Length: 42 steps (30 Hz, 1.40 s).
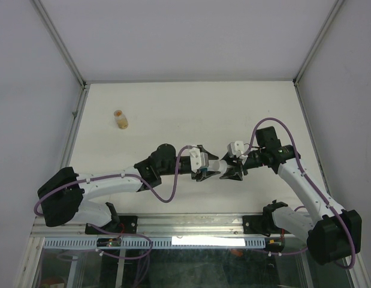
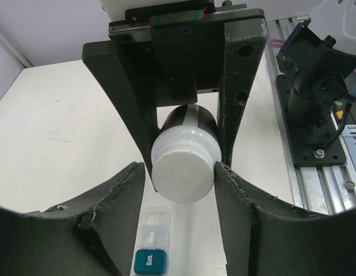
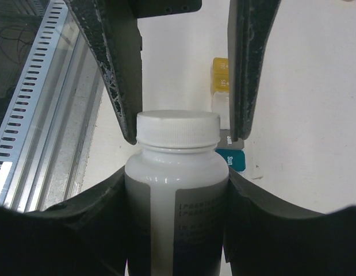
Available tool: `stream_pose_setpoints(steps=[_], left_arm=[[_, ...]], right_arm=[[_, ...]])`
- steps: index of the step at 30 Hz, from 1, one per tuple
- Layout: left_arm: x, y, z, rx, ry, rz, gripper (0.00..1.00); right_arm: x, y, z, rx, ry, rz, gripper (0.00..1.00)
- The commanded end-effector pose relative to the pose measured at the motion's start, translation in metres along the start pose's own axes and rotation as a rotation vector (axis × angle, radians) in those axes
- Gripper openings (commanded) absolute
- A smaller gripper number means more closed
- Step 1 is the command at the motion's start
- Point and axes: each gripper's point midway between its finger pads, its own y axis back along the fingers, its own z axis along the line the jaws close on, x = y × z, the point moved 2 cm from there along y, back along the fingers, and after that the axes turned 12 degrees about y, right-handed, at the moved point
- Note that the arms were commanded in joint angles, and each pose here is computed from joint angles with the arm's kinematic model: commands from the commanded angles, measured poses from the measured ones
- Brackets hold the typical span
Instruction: Sort the pills into containers
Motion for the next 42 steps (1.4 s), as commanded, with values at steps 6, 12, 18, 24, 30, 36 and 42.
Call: stream_pose_setpoints(steps=[6, 12, 18, 24, 30, 36, 42], left_arm=[[-0.030, -0.005, 0.002, 0.034, 0.015, -0.084, 0.27], [-0.032, -0.002, -0.004, 0.017, 0.238, -0.101, 0.04], [-0.034, -0.004, 0.002, -0.172, 0.717, -0.169, 0.00], [-0.028, -0.014, -0.004, -0.271, 0.929, -0.131, 0.00], [-0.041, -0.013, -0.007, -0.245, 0.893, -0.168, 0.46], [-0.038, -0.004, -0.007, -0.249, 0.849, -0.180, 0.82], [-0.029, 0.019, -0.011, -0.253, 0.793, -0.208, 0.99]], right_arm=[[-0.014, 0.002, -0.007, 0.007, 0.058, -0.042, 0.00], [-0.013, 0.003, -0.009, 0.016, 0.057, -0.034, 0.00], [-0.011, 0.003, -0.011, 0.021, 0.047, -0.023, 0.00], [-0.010, 0.003, -0.012, 0.026, 0.043, -0.021, 0.00], [-0.011, 0.004, -0.013, 0.031, 0.041, -0.023, 0.00], [-0.011, 0.005, -0.012, 0.032, 0.040, -0.024, 0.00], [-0.010, 0.005, -0.012, 0.031, 0.038, -0.025, 0.00]])
